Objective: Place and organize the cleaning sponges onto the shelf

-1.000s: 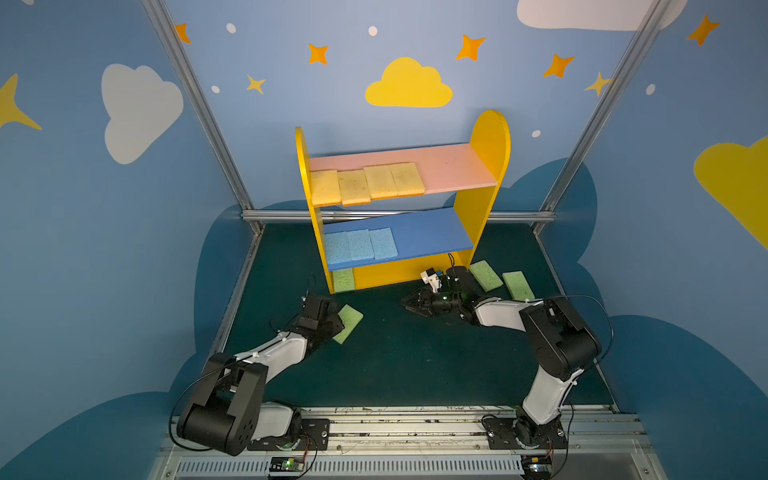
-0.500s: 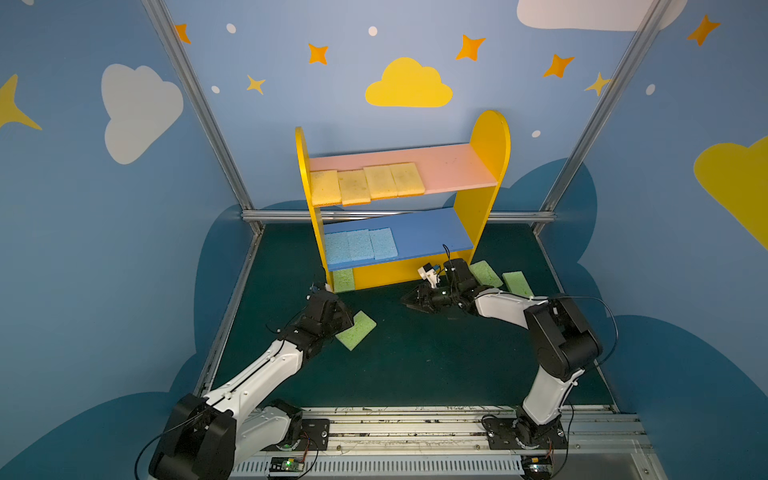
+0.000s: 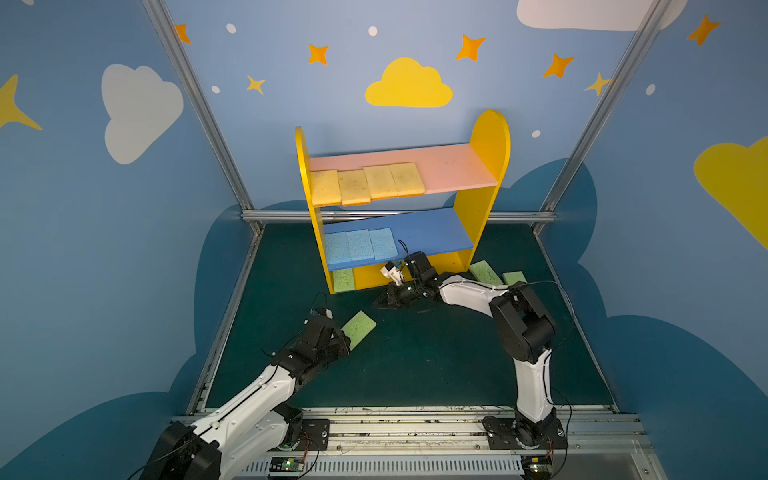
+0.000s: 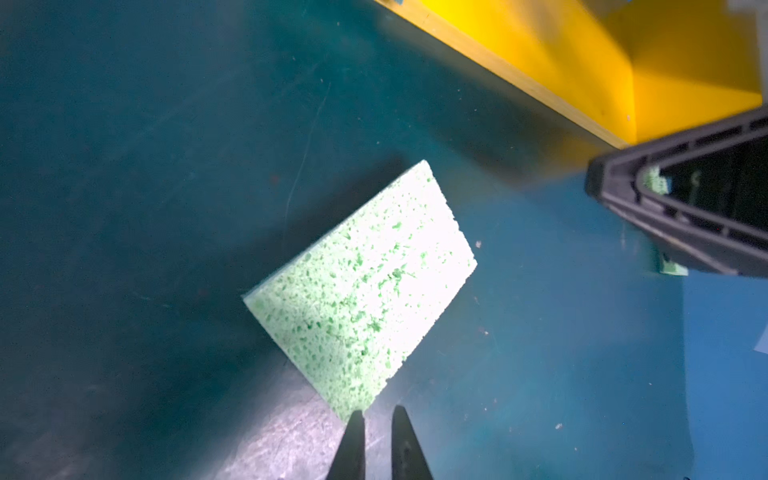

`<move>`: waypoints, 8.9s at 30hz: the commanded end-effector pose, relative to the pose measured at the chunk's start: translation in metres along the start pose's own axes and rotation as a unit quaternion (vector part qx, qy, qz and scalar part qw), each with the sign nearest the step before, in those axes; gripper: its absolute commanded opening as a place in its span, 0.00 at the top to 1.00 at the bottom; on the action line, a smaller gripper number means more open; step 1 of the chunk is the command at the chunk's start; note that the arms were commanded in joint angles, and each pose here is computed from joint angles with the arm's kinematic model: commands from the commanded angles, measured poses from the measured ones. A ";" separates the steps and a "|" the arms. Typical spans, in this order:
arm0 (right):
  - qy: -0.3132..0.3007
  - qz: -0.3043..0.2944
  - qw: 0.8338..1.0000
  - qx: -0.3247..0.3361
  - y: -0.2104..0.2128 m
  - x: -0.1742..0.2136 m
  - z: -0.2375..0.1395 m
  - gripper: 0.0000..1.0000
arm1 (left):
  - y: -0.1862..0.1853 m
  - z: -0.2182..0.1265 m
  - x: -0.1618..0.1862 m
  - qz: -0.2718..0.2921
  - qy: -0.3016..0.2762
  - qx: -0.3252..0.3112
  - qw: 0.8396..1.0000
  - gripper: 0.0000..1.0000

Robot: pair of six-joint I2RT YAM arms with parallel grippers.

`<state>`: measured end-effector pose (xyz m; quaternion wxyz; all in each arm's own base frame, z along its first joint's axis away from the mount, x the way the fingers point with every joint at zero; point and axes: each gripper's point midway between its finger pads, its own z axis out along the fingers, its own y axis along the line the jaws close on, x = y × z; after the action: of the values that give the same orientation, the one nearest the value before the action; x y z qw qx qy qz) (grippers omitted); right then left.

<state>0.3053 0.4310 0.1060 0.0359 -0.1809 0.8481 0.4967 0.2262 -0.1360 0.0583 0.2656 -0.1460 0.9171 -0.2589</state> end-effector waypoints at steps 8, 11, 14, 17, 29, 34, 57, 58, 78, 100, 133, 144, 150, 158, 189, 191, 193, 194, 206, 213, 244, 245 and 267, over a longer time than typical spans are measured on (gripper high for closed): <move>0.058 0.007 0.997 0.050 -0.024 0.023 0.046 1.00 | -0.003 0.016 0.039 0.012 0.045 0.014 0.999 0.86; 0.067 0.006 0.996 0.067 -0.030 0.026 0.055 1.00 | 0.002 0.020 0.041 0.015 0.047 0.005 0.999 0.86; 0.066 0.006 0.994 0.092 -0.040 0.026 0.057 1.00 | 0.006 0.026 0.042 0.011 0.048 -0.007 0.999 0.85; 0.064 0.002 0.991 0.113 -0.047 0.029 0.052 1.00 | 0.016 0.030 0.041 0.002 0.050 -0.031 0.998 0.86; 0.051 0.002 0.988 0.142 -0.050 0.075 0.013 1.00 | 0.025 0.042 0.002 -0.023 0.006 -0.039 0.999 0.84; 0.053 -0.003 0.990 0.130 -0.035 0.098 0.004 1.00 | 0.005 0.068 -0.012 -0.015 0.026 -0.022 0.999 0.85; 0.012 0.052 0.997 0.049 -0.050 0.098 -0.066 0.49 | -0.006 0.032 -0.025 0.016 -0.028 0.004 0.999 0.30; 0.014 0.058 0.998 0.037 -0.051 0.099 -0.062 0.48 | -0.002 0.027 -0.023 0.014 -0.036 0.005 0.999 0.25; 0.019 0.149 0.988 0.041 -0.097 0.108 -0.013 0.71 | 0.029 0.002 -0.018 0.000 -0.085 -0.017 0.996 0.01; -0.004 0.080 0.996 0.046 -0.068 0.053 -0.015 1.00 | 0.039 -0.017 -0.025 -0.003 -0.116 -0.017 0.993 0.01; -0.041 0.080 0.995 -0.030 -0.084 -0.054 -0.002 1.00 | 0.030 -0.018 -0.031 0.011 -0.127 0.001 0.992 0.01; -0.039 0.078 0.996 -0.014 -0.096 -0.074 0.001 1.00 | 0.030 -0.016 -0.031 0.014 -0.121 -0.002 0.992 0.01; -0.036 0.076 0.996 -0.003 -0.101 -0.081 0.004 1.00 | 0.029 -0.015 -0.032 0.016 -0.119 -0.005 0.993 0.00; -0.037 0.077 0.996 -0.006 -0.104 -0.090 0.004 1.00 | 0.029 -0.013 -0.033 0.015 -0.116 -0.006 0.993 0.01; -0.043 0.071 0.996 -0.026 -0.080 -0.054 -0.020 0.55 | -0.009 0.005 -0.035 0.035 -0.062 0.052 0.996 0.67; -0.045 0.074 0.996 -0.024 -0.079 -0.046 -0.025 0.55 | -0.015 0.011 -0.040 0.039 -0.060 0.055 0.996 0.82; -0.048 0.078 0.996 -0.022 -0.077 -0.038 -0.031 0.56 | -0.022 0.018 -0.045 0.043 -0.058 0.058 0.996 0.94; -0.051 0.080 0.995 -0.020 -0.076 -0.034 -0.034 0.56 | -0.025 0.022 -0.048 0.044 -0.059 0.059 0.996 0.96; -0.113 0.111 0.987 0.018 -0.071 0.017 -0.101 0.58 | -0.066 0.089 -0.088 -0.005 -0.121 0.105 0.987 0.96; -0.146 0.120 0.981 0.033 -0.074 0.040 -0.136 0.59 | -0.063 0.115 -0.104 -0.061 -0.150 0.101 0.982 0.96; -0.164 0.139 0.977 0.001 -0.075 0.041 -0.146 0.59 | -0.044 0.148 -0.142 -0.132 -0.194 0.072 0.969 0.94; -0.163 0.140 0.977 0.001 -0.076 0.041 -0.145 0.59 | -0.044 0.149 -0.142 -0.132 -0.193 0.071 0.970 0.94; -0.158 0.147 0.976 0.012 -0.084 0.041 -0.145 0.59 | -0.037 0.157 -0.155 -0.145 -0.194 0.073 0.968 0.93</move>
<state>0.3121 0.2603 0.1014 0.1001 0.0285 0.8526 0.5121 0.4407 -0.1664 0.0301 0.4071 -0.3076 0.7954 -0.3271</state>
